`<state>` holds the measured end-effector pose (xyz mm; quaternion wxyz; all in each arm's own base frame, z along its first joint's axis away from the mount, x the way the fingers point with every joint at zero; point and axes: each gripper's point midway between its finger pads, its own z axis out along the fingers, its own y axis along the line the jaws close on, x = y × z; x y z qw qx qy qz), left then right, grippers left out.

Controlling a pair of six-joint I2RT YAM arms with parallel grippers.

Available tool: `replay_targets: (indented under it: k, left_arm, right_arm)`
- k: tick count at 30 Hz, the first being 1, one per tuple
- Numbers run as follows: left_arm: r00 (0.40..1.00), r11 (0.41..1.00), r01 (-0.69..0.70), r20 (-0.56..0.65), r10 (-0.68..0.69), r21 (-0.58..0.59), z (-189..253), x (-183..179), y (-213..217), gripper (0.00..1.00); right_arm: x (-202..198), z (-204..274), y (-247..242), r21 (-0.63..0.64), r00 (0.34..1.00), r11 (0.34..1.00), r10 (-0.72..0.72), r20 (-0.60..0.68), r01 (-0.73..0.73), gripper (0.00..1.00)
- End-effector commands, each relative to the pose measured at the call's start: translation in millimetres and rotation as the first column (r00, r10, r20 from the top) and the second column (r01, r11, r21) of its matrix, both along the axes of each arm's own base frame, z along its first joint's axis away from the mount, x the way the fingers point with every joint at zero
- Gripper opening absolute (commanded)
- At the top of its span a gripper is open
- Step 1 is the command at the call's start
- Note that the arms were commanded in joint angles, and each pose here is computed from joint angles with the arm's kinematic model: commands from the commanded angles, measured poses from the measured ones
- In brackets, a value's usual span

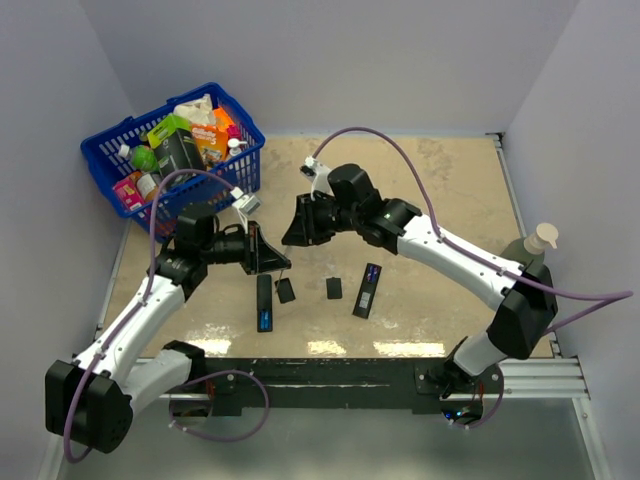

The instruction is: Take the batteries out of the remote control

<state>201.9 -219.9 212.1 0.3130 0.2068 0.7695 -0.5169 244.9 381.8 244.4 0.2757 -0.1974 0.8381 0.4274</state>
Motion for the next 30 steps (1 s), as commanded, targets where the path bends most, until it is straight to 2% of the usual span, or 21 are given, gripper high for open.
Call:
replay_targets:
  k: [1, 2, 3, 5, 6, 7, 9, 10, 14, 17, 20, 23, 27, 30]
  left_arm:
    - [0.996, 1.000, 0.026, 0.087, -0.025, -0.015, 14, 0, -1, 0.00]
    - [0.996, 1.000, 0.025, 0.086, -0.024, -0.013, 13, 1, -1, 0.00]
    - [0.996, 1.000, 0.018, 0.084, -0.017, -0.006, 12, 2, 0, 0.00]
    - [0.998, 1.000, 0.004, 0.068, -0.005, 0.016, 8, 6, 1, 0.00]
    - [0.998, 1.000, -0.014, 0.067, 0.012, 0.025, 9, 10, 2, 0.06]
    - [0.999, 0.999, -0.026, 0.040, 0.024, 0.041, 5, 11, 3, 0.26]
    - [0.998, 0.996, -0.061, 0.037, 0.059, 0.060, 7, 18, 5, 0.40]
    - [0.997, 0.996, -0.072, 0.037, 0.070, 0.056, 10, 19, 5, 0.73]
    - [0.980, 0.976, -0.198, 0.044, 0.195, 0.095, 11, 36, 16, 0.77]
    - [0.950, 0.941, -0.307, -0.007, 0.311, 0.142, 0, 50, 31, 0.81]
    - [0.899, 0.893, -0.413, -0.079, 0.431, 0.179, -18, 62, 55, 0.86]
    - [0.818, 0.819, -0.515, -0.141, 0.558, 0.253, -43, 69, 83, 0.87]
    - [0.717, 0.737, -0.551, -0.229, 0.658, 0.392, -87, 64, 108, 0.83]
    - [0.678, 0.724, -0.549, -0.284, 0.678, 0.417, -106, 55, 113, 0.82]
  right_arm:
    - [4, 24, -2, 0.033, 0.997, 0.999, 0.006, 0.075, -0.009, 0.15]
    - [5, 25, -4, 0.036, 0.996, 0.999, 0.002, 0.084, -0.005, 0.11]
    - [4, 26, -6, 0.040, 0.996, 0.999, 0.001, 0.090, -0.004, 0.01]
    - [5, 25, -9, 0.037, 0.995, 0.999, -0.009, 0.097, 0.005, 0.00]
    - [3, 29, -11, 0.044, 0.994, 0.999, -0.009, 0.105, 0.005, 0.00]
    - [3, 26, -13, 0.039, 0.995, 0.999, -0.015, 0.103, 0.011, 0.00]
    - [4, 28, -16, 0.047, 0.993, 0.998, -0.039, 0.114, 0.034, 0.00]
    - [2, 25, -20, 0.050, 0.992, 0.998, -0.054, 0.115, 0.048, 0.00]
    - [13, 26, -31, 0.107, 0.974, 0.979, -0.187, 0.130, 0.174, 0.00]
    - [13, 23, -35, 0.148, 0.961, 0.962, -0.249, 0.117, 0.231, 0.00]
    - [10, 13, -33, 0.169, 0.942, 0.946, -0.302, 0.144, 0.278, 0.00]
    - [4, 5, -23, 0.174, 0.920, 0.935, -0.341, 0.195, 0.310, 0.00]
    - [-14, -2, -4, 0.191, 0.905, 0.931, -0.351, 0.241, 0.311, 0.00]
    - [-26, -9, 12, 0.222, 0.913, 0.932, -0.335, 0.234, 0.285, 0.00]
